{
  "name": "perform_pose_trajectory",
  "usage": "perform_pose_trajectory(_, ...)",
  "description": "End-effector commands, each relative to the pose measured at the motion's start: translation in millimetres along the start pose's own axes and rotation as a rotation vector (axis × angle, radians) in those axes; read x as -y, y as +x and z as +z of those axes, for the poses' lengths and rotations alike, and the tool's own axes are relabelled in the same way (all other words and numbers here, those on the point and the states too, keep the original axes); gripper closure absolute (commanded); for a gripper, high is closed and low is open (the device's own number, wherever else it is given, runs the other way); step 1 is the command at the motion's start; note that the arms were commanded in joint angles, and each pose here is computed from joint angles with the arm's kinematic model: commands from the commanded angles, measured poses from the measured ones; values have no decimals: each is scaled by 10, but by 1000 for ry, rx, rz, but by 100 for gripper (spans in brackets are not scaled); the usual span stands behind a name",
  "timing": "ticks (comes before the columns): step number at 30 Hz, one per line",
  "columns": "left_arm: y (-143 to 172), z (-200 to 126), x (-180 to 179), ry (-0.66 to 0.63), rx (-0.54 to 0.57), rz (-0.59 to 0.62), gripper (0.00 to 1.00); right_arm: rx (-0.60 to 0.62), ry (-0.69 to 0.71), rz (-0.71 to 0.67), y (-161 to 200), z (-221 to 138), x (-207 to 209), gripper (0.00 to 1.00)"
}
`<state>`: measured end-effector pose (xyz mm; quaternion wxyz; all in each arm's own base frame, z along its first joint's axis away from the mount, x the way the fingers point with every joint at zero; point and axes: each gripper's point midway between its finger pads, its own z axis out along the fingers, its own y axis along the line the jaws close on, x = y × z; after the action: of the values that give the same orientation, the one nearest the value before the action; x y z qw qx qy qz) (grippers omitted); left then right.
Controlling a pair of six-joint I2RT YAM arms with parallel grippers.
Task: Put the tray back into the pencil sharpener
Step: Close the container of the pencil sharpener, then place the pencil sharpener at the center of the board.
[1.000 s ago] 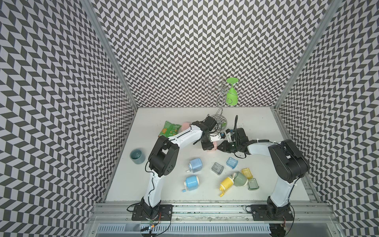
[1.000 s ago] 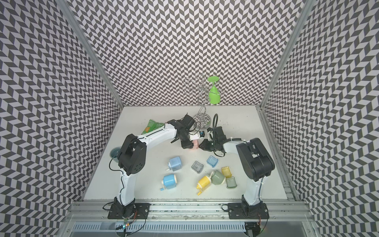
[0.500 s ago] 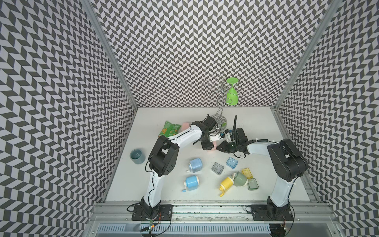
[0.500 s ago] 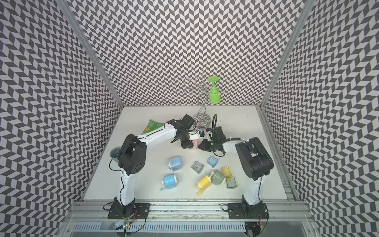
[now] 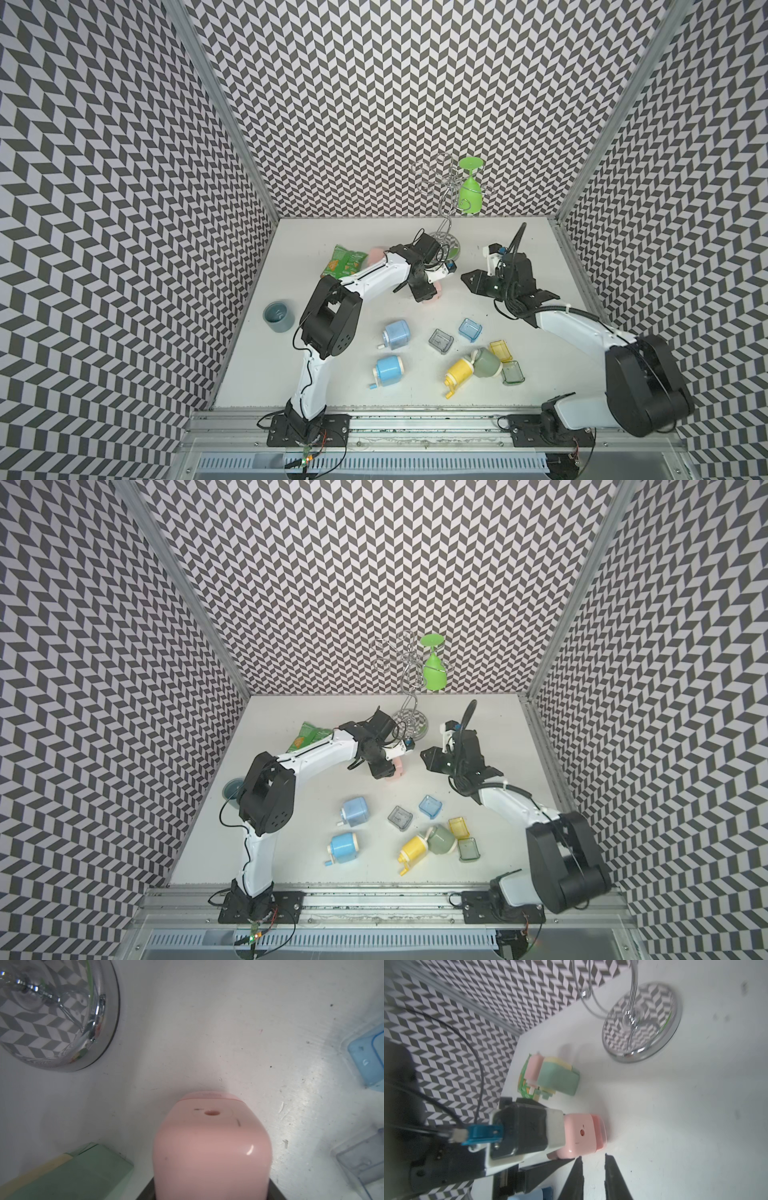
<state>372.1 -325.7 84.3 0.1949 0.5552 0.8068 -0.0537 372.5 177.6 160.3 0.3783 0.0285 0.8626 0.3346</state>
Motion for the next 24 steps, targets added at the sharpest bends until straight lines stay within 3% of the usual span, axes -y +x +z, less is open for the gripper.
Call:
perform_pose_trajectory(1,-321,-387,-156,-107,91,-167,91,42,83,29,6,-60,188,80)
perform_pose_trajectory(5,-246,-407,-204,-120,14,-348,95,60,83,33,-16,-113,175,80)
perform_pose_trajectory(11,-228,-463,-308,-166,-15,-571,100,63,88,30,-36,-128,168,80)
perform_pose_trajectory(16,-326,-406,-315,-162,-2,-632,100,65,86,30,-54,-150,149,80)
perform_pose_trajectory(20,-230,-290,-324,-186,-45,-664,89,70,97,33,-42,-177,169,80)
perform_pose_trajectory(24,-113,-155,-329,-207,-94,-709,84,69,99,34,-29,-184,171,80)
